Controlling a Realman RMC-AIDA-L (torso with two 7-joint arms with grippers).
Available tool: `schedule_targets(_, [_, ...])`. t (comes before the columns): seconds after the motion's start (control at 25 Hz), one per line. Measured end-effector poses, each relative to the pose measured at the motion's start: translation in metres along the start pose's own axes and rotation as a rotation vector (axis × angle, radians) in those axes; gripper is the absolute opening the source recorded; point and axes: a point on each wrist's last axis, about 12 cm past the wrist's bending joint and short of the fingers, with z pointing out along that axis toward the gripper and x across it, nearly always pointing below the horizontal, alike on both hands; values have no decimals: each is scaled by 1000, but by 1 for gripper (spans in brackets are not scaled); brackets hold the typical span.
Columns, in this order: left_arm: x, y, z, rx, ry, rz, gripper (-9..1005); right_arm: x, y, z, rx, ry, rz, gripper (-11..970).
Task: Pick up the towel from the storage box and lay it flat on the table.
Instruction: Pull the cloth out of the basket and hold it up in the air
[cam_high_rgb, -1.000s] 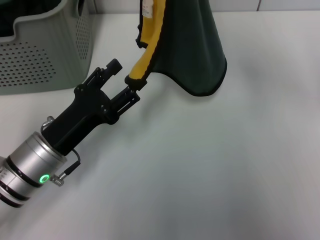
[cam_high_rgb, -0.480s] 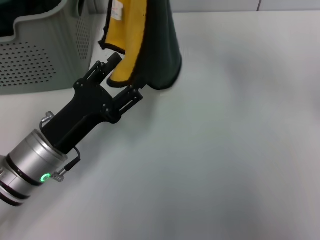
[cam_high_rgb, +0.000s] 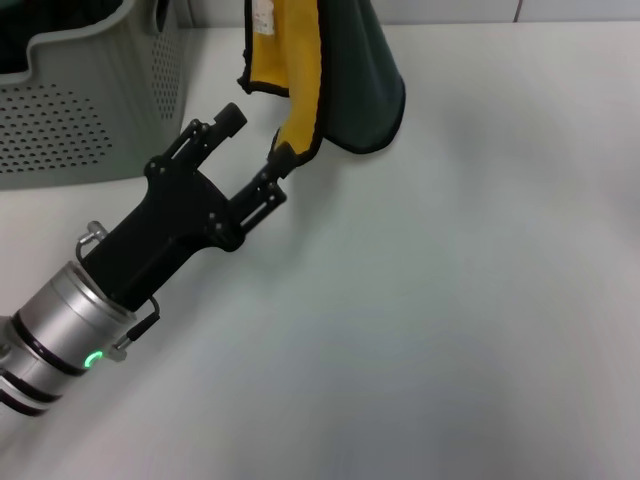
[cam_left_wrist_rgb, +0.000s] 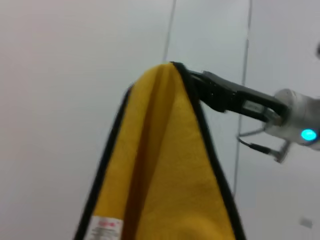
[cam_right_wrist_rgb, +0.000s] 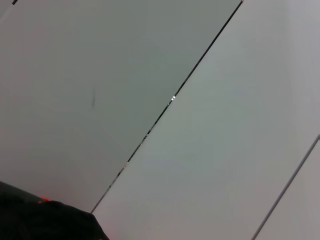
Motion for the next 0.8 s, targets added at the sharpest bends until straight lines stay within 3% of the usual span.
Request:
schedule_targets(0.36, [9,-14,8,1,15,242,740,-5,-4,9,29,-2,4,8])
schedule_targets(0.6, [6,-10,9,-90,-22,264,731,-7,0,13,17,-6,7,8])
schedule_targets(0.8, [8,-11,8,-110,-11,323,724,-9,0,13,16,-11,13,9])
